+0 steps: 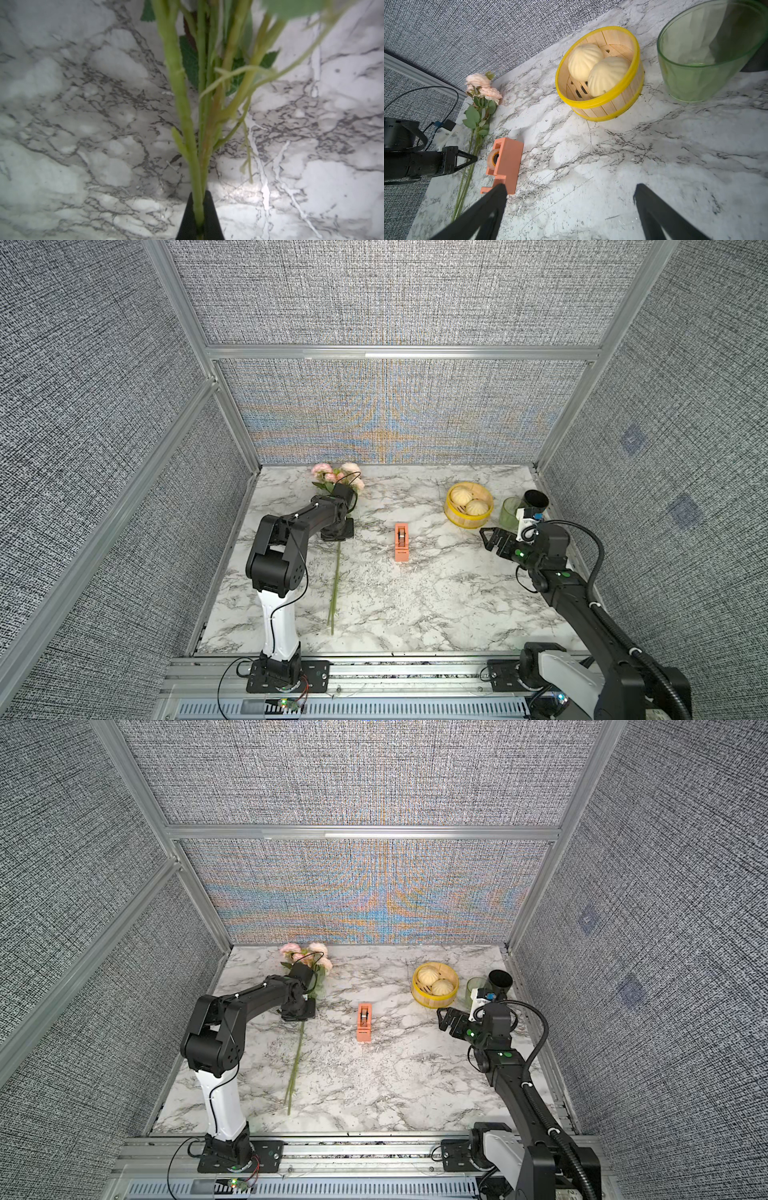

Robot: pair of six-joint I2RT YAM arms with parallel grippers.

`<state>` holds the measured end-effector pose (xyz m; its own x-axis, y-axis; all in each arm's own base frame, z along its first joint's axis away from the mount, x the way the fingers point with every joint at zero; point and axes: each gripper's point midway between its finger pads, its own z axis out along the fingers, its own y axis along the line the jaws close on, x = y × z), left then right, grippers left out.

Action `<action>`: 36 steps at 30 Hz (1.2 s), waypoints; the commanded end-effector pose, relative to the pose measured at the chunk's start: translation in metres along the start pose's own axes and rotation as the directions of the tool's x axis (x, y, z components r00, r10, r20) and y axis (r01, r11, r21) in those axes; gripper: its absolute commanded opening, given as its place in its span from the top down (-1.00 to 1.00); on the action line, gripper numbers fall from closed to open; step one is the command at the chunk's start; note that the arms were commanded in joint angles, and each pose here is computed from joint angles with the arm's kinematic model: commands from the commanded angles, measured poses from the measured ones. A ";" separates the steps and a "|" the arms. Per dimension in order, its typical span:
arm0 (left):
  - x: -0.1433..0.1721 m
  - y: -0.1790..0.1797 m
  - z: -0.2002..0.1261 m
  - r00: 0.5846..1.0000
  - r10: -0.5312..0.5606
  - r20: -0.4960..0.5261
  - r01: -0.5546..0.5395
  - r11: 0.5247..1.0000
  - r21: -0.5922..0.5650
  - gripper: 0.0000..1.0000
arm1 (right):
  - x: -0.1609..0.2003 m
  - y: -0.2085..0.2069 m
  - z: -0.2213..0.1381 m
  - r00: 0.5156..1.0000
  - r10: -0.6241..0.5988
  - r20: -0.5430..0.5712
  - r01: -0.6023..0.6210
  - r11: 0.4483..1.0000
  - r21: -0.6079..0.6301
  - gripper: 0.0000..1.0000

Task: Wrap bouquets with tape
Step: Gather the flowers at the center of the board.

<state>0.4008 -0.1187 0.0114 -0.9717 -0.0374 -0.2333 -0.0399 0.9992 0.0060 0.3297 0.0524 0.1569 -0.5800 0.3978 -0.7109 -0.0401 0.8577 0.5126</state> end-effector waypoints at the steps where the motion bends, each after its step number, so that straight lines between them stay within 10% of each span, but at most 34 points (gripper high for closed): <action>1: 0.019 0.002 -0.004 0.996 -0.037 -0.076 0.038 0.999 0.008 1.00 | -0.004 0.003 0.001 1.000 0.000 0.015 0.000 1.000 -0.013 -0.98; 11: -0.024 -0.016 -0.094 0.958 -0.225 0.175 0.178 0.952 0.251 1.00 | -0.005 0.035 0.001 1.000 -0.017 -0.015 0.014 0.983 -0.185 -0.98; 19: -0.030 -0.018 -0.165 0.788 -0.506 0.351 0.247 0.782 0.572 1.00 | 0.025 0.157 -0.009 0.959 -0.274 -0.073 0.192 0.816 -0.545 -0.99; 22: -0.024 -0.025 -0.152 0.770 -0.537 0.346 0.227 0.736 0.638 1.00 | 0.049 0.199 -0.013 0.910 -0.405 -0.089 0.278 0.755 -0.593 -0.98; 34: -0.003 -0.020 -0.086 0.822 -0.501 0.270 0.334 0.809 0.484 0.99 | 0.114 0.249 -0.002 0.758 -0.601 -0.252 0.429 0.751 -0.502 -0.98; 36: 0.000 -0.022 -0.076 0.813 -0.525 0.254 0.363 0.796 0.484 0.71 | 0.114 0.243 0.001 0.757 -0.598 -0.262 0.439 0.763 -0.474 -0.97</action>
<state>0.3785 -0.1415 0.0883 -0.7382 -0.5139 -0.4371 -0.2455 0.8081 -0.5355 0.2502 0.3221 0.2174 -0.6004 -0.2629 -0.7552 -0.7193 0.5903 0.3663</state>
